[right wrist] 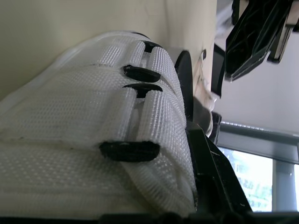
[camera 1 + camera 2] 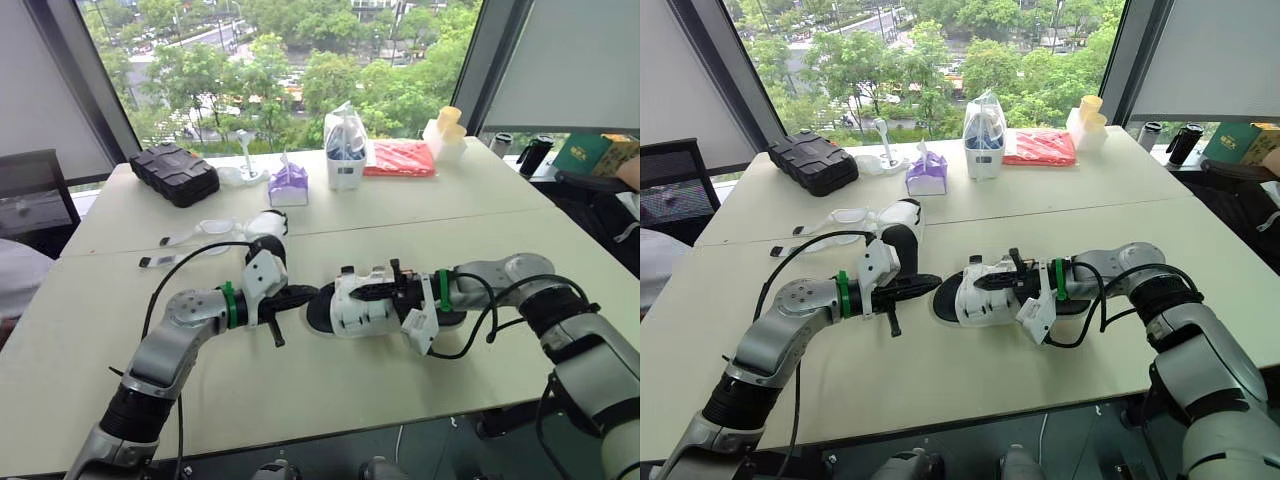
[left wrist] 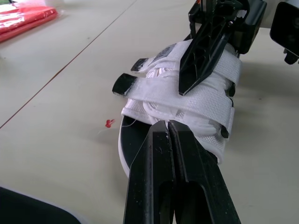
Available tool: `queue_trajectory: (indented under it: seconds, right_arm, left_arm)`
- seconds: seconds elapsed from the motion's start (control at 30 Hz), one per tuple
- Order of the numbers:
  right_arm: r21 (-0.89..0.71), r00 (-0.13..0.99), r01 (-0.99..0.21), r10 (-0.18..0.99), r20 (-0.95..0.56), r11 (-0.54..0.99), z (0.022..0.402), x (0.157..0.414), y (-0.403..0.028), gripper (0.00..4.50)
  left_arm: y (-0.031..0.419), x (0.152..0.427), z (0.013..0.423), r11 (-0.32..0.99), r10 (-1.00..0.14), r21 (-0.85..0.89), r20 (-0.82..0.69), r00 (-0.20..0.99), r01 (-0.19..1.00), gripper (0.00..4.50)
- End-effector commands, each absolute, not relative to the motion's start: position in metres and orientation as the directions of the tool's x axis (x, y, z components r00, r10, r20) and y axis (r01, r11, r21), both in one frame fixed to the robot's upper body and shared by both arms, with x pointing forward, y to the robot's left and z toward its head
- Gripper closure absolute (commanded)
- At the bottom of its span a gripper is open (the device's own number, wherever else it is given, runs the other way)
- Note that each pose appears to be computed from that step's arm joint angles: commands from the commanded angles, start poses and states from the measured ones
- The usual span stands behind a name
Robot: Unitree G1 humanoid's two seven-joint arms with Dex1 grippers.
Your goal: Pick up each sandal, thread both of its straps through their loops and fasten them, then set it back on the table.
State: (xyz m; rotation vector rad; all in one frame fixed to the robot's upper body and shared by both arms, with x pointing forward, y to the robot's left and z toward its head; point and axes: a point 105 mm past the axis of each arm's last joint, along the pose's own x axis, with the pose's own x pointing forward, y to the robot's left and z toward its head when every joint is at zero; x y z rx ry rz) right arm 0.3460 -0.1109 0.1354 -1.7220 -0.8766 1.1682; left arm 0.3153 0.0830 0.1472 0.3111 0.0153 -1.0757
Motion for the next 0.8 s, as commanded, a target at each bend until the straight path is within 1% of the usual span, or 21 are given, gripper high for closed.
queue_trajectory:
  seconds: [0.03, 0.17, 0.2, 0.23, 0.27, 0.3, 0.37, 0.4, 0.5, 0.57, 0.67, 0.8]
  right_arm:
    - [-0.954, 0.429, 0.11, 0.88, -0.207, -0.278, 0.172, 0.366, -0.111, 4.45]
    - [-0.967, 0.5, 0.059, 0.845, -0.187, -0.249, 0.178, 0.375, -0.111, 4.45]
    - [-0.971, 0.59, 0.031, 0.789, -0.172, -0.235, 0.184, 0.388, -0.119, 4.45]
    - [-0.975, 0.648, 0.008, 0.743, -0.164, -0.223, 0.189, 0.396, -0.125, 4.45]
    - [-0.982, 0.723, -0.01, 0.677, -0.138, -0.189, 0.197, 0.407, -0.135, 4.45]
    - [-0.986, 0.826, -0.046, 0.549, -0.128, -0.159, 0.203, 0.421, -0.153, 4.45]
    - [-0.99, 0.915, -0.093, 0.383, -0.127, -0.105, 0.208, 0.433, -0.171, 4.45]
    - [-0.994, 0.945, -0.097, 0.31, -0.108, -0.049, 0.209, 0.438, -0.179, 4.45]
    - [-0.995, 0.978, -0.102, 0.182, -0.099, 0.004, 0.207, 0.444, -0.188, 4.45]
    - [-0.996, 0.994, -0.081, 0.081, -0.078, 0.027, 0.205, 0.448, -0.199, 4.45]
    - [-0.993, 0.995, -0.047, -0.08, -0.055, 0.105, 0.2, 0.453, -0.223, 4.45]
    - [-0.991, 0.976, -0.032, -0.208, -0.058, 0.129, 0.189, 0.455, -0.239, 4.45]
  left_arm:
    - [0.079, 0.315, 0.16, 0.435, -0.863, 0.301, -0.131, 0.488, 0.849, 4.5]
    - [0.082, 0.316, 0.159, 0.439, -0.857, 0.314, -0.135, 0.497, 0.842, 4.5]
    - [0.081, 0.318, 0.16, 0.442, -0.855, 0.321, -0.134, 0.502, 0.838, 4.5]
    - [0.079, 0.319, 0.16, 0.444, -0.853, 0.324, -0.132, 0.505, 0.835, 4.5]
    - [0.077, 0.323, 0.162, 0.45, -0.849, 0.332, -0.128, 0.512, 0.829, 4.5]
    - [0.074, 0.329, 0.164, 0.454, -0.843, 0.352, -0.126, 0.522, 0.818, 4.5]
    - [0.074, 0.337, 0.167, 0.462, -0.834, 0.377, -0.123, 0.538, 0.803, 4.5]
    - [0.072, 0.34, 0.169, 0.466, -0.832, 0.381, -0.118, 0.542, 0.798, 4.5]
    - [0.072, 0.347, 0.178, 0.473, -0.831, 0.395, -0.097, 0.548, 0.788, 4.5]
    - [0.07, 0.35, 0.181, 0.474, -0.834, 0.396, -0.086, 0.546, 0.786, 4.5]
    - [0.061, 0.357, 0.182, 0.465, -0.835, 0.415, -0.088, 0.543, 0.782, 4.5]
    - [0.06, 0.359, 0.183, 0.46, -0.839, 0.419, -0.083, 0.538, 0.783, 4.5]
